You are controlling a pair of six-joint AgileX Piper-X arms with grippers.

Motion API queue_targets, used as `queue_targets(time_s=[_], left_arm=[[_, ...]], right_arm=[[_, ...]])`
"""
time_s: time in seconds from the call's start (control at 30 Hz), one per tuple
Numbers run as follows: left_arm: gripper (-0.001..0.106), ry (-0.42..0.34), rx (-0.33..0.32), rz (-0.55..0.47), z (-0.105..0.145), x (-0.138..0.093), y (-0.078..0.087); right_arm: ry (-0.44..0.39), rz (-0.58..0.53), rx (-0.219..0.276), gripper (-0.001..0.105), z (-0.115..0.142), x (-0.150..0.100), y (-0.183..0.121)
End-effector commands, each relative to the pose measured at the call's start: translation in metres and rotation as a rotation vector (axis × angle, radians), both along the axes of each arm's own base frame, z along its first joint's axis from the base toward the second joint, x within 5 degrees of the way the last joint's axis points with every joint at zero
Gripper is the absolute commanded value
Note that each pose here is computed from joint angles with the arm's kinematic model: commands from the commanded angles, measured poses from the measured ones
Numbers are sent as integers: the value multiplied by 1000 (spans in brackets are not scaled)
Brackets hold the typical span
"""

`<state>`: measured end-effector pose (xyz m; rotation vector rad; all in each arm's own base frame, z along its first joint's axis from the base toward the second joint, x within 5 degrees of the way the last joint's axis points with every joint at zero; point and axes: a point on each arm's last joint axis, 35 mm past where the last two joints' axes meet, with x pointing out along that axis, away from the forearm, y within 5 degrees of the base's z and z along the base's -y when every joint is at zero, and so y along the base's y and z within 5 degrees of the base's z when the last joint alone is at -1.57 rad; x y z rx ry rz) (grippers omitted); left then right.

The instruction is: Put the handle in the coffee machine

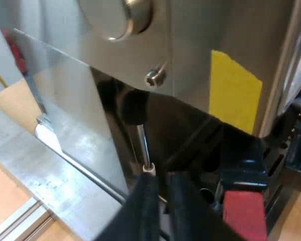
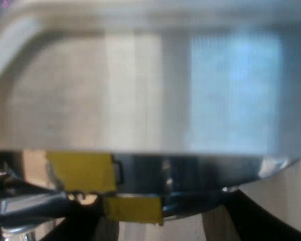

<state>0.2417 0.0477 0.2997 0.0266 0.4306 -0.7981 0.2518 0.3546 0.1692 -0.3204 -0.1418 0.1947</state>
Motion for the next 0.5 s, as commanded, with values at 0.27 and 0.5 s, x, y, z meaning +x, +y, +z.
queue_targets(time_s=[0.27,0.5], left_arm=[[0,64,46,49,-13,11,3],[0,135,31,47,-25,14,4]], right_arm=[[-123,39,170,40,44,-5,3],[-123,39,170,40,44,-5,3]])
